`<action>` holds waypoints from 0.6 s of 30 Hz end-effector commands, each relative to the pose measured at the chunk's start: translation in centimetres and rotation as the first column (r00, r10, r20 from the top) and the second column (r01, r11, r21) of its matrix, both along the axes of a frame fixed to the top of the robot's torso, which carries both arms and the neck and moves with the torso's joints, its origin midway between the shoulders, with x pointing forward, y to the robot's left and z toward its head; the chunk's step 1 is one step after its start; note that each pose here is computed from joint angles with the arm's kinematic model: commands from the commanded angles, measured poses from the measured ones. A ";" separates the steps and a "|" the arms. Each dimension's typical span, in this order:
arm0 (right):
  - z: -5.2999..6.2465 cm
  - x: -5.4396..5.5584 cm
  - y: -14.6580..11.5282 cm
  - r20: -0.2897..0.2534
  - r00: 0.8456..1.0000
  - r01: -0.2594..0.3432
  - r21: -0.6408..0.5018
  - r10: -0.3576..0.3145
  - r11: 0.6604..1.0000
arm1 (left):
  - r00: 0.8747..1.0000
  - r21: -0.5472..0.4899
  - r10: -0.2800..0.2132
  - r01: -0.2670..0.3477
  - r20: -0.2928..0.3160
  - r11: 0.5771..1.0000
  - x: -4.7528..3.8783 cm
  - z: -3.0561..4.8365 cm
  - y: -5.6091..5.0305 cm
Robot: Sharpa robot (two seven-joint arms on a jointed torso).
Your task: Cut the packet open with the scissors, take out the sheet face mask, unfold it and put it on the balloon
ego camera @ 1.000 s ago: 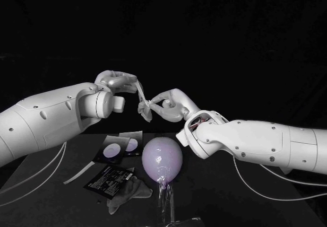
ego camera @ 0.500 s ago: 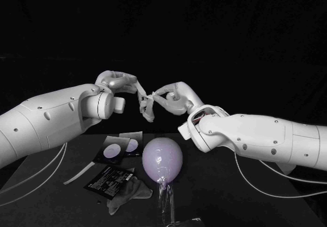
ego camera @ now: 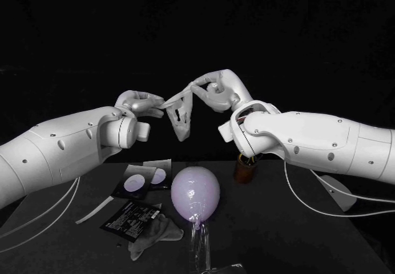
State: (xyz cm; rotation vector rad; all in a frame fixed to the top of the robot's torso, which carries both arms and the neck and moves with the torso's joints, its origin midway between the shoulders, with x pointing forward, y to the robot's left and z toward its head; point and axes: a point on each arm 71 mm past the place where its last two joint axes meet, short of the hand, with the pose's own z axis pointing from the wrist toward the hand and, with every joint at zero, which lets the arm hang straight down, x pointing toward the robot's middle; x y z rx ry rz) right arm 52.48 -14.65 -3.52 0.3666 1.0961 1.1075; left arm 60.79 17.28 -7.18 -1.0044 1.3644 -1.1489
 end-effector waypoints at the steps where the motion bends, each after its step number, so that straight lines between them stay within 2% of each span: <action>1: 0.5 0.2 0.1 0.015 1.000 -0.019 -0.027 0.019 0.999 | 1.000 0.001 -0.005 0.005 0.004 1.000 -0.05 -0.07 -0.1; 6: 0.7 0.8 -0.1 0.017 1.000 -0.005 -0.070 0.006 0.998 | 1.000 -0.018 0.001 -0.001 -0.011 1.000 -0.23 -0.18 0.0; 16: 0.3 2.1 -0.6 0.010 0.999 0.042 -0.138 -0.041 0.989 | 1.000 -0.053 -0.007 0.007 0.007 0.999 -0.58 0.96 -0.1; 18: 0.0 2.4 -0.7 0.002 0.999 0.052 -0.149 -0.052 0.988 | 1.000 -0.057 -0.015 0.016 0.016 0.998 -0.67 1.45 -0.3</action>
